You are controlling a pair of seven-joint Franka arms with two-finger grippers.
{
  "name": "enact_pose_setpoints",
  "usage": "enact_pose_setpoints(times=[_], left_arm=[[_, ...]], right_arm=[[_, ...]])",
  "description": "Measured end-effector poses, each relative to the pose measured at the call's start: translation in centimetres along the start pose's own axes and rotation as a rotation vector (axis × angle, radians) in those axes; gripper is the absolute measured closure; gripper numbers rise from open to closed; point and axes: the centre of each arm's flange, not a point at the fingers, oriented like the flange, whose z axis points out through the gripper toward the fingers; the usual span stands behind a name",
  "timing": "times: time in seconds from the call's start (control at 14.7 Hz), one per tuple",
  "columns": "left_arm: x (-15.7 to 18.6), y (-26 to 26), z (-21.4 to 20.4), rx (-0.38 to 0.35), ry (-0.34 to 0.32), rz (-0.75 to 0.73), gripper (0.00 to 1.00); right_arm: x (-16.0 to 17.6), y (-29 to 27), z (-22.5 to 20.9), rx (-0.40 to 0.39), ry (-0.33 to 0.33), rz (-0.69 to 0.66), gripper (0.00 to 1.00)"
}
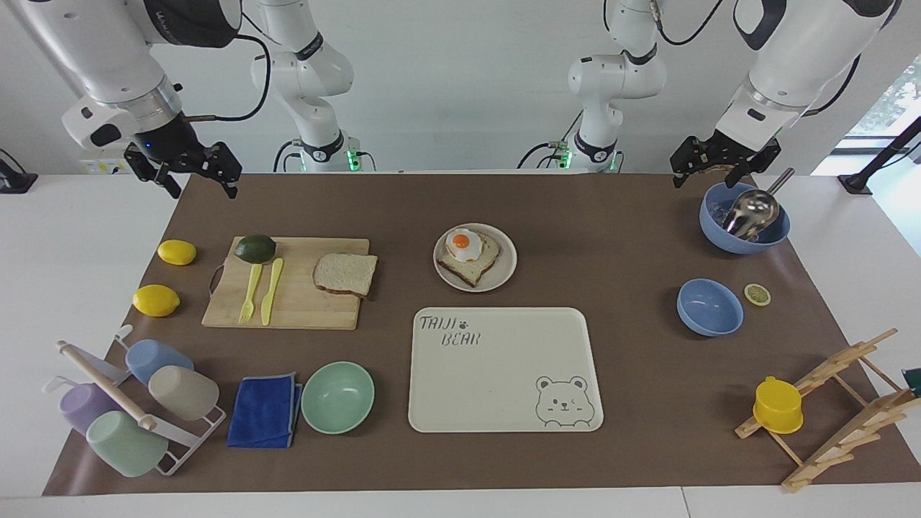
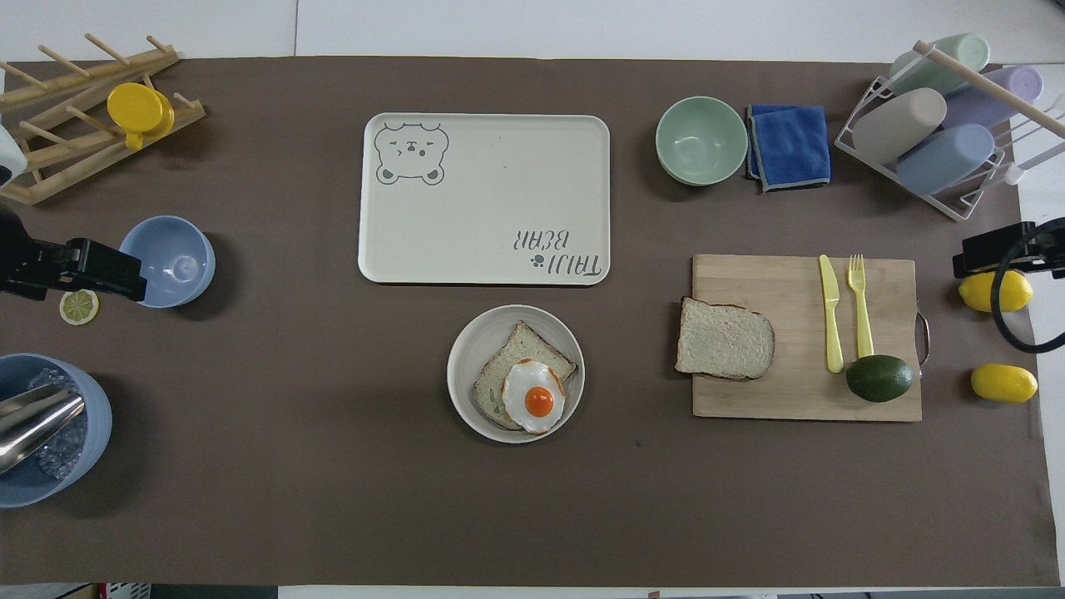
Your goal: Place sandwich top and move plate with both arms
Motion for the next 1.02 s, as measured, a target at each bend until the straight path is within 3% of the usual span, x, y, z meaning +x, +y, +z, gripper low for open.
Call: enact_pose_setpoints(times=[1.02], left_arm=[[0.0, 0.0, 0.0, 0.0, 0.0, 0.0, 0.0]], right_arm=[[0.01, -0.39, 0.05, 0.0, -0.001, -0.008, 0.0]])
